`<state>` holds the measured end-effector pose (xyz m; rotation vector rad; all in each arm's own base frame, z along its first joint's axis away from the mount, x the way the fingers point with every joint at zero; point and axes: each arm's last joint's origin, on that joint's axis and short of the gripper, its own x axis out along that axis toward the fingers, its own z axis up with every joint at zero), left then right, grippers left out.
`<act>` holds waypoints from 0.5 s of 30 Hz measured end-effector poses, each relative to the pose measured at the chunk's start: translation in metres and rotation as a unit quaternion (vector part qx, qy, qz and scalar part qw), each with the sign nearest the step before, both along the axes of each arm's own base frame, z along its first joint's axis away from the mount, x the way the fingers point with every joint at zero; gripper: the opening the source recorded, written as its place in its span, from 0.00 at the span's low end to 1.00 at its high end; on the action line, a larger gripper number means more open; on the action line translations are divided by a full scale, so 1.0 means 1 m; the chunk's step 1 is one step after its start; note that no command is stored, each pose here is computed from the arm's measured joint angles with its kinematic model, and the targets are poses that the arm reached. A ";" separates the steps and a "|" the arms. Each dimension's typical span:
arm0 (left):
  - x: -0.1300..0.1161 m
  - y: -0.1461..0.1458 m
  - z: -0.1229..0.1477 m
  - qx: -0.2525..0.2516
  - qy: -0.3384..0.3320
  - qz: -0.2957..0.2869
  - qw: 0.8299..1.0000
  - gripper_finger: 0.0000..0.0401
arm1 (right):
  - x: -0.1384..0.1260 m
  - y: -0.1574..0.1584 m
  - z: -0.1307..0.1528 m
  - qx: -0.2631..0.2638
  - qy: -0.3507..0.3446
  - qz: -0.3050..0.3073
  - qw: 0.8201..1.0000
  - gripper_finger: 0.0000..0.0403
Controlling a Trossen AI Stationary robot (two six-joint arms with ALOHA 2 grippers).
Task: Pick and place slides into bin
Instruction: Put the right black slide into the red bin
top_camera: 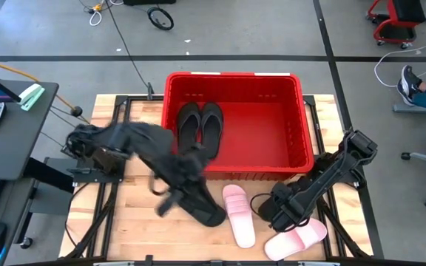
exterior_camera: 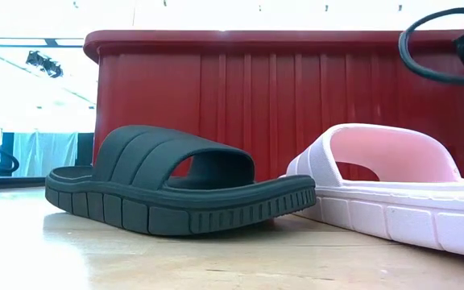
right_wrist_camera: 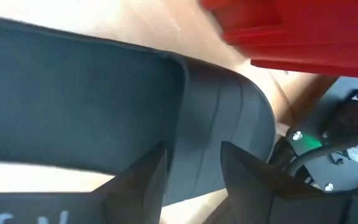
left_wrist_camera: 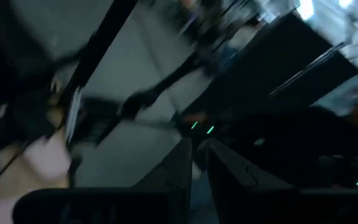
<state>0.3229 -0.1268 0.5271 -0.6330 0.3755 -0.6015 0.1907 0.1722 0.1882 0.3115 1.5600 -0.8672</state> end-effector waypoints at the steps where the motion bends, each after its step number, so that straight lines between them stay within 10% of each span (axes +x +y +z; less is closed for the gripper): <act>1: -0.006 0.003 0.007 -0.004 -0.020 0.001 1.000 0.13 | -0.001 -0.001 -0.001 -0.002 0.003 0.000 1.000 0.39; 15: -0.072 0.038 0.065 0.041 -0.216 0.072 0.973 0.08 | -0.011 -0.012 -0.008 -0.058 0.033 0.019 0.998 0.38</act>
